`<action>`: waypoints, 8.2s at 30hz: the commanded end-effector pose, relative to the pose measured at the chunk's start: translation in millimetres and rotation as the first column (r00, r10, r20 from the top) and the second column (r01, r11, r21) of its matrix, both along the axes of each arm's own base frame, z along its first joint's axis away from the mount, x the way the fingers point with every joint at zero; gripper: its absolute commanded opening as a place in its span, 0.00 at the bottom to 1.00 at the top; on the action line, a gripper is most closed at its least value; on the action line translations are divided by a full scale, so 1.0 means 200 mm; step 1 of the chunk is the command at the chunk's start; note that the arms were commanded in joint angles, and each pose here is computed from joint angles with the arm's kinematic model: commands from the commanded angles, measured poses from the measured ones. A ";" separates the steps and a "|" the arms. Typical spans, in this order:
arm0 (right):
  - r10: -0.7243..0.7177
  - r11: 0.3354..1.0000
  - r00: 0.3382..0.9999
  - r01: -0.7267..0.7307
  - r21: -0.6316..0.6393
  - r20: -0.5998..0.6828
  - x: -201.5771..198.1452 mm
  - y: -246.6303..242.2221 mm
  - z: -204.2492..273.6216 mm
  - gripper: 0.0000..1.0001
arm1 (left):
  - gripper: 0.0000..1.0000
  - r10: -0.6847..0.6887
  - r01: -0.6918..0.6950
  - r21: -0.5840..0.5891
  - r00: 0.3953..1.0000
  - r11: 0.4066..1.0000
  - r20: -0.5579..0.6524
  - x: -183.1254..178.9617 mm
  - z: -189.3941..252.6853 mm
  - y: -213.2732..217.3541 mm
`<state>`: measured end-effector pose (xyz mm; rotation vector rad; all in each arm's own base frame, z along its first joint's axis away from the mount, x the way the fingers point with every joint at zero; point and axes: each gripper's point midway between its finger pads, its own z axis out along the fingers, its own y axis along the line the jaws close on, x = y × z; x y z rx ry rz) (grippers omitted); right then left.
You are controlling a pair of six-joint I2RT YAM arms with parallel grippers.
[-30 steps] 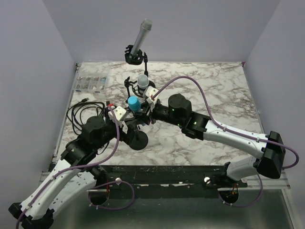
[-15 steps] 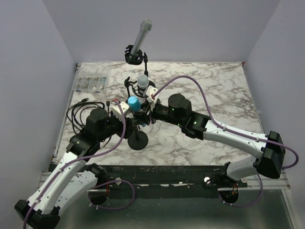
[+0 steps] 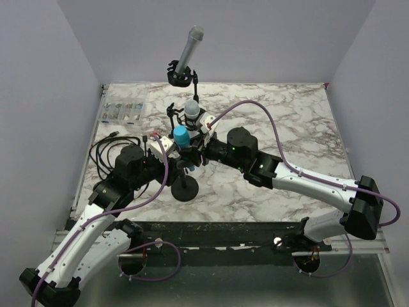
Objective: Remove the microphone from the stand
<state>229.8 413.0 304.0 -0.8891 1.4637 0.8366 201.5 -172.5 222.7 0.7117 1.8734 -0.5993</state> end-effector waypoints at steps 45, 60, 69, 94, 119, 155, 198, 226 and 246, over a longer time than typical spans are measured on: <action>-0.139 0.960 0.989 0.123 0.253 0.047 0.06 -0.10 0.51 0.01 | 0.00 0.053 -0.049 0.066 0.997 0.997 -0.061 0.04 -0.08 0.03; -0.499 0.821 0.866 0.461 0.336 0.032 0.18 -0.55 0.73 0.01 | 0.60 0.065 -0.062 0.048 0.997 0.997 -0.048 0.04 -0.05 0.04; -0.599 0.791 0.800 0.585 0.180 0.029 0.19 -0.72 0.44 0.01 | 0.99 0.012 -0.012 -0.017 1.000 1.000 -0.007 -0.01 0.03 0.00; -0.884 0.466 0.463 0.860 -0.209 -0.065 0.49 -1.11 -0.23 0.01 | 0.99 0.115 -0.088 -0.154 0.977 0.984 0.179 0.00 0.49 0.08; -0.903 0.141 -0.064 0.890 -0.433 -0.425 1.49 -1.89 -0.85 0.01 | 0.99 0.466 -0.376 -0.294 0.811 0.879 0.355 -0.01 0.56 0.45; -0.886 0.109 -0.186 0.808 -0.580 -0.425 1.87 -2.42 -1.41 0.57 | 0.99 0.532 -0.441 -0.307 0.770 0.843 0.353 -0.01 0.54 0.53; -0.578 0.791 0.682 0.604 -0.102 -0.447 0.86 -0.86 -0.16 0.85 | 0.98 0.538 -0.498 -0.204 0.778 0.843 0.323 0.10 0.43 0.51; -0.420 0.906 0.897 0.422 -0.014 -0.135 0.50 -0.13 0.32 0.84 | 0.99 0.531 -0.496 -0.190 0.788 0.847 0.311 0.11 0.41 0.50; -0.497 0.864 0.865 0.486 -0.129 -0.068 0.58 -0.07 0.17 0.53 | 0.99 0.527 -0.493 -0.186 0.790 0.850 0.313 0.11 0.41 0.49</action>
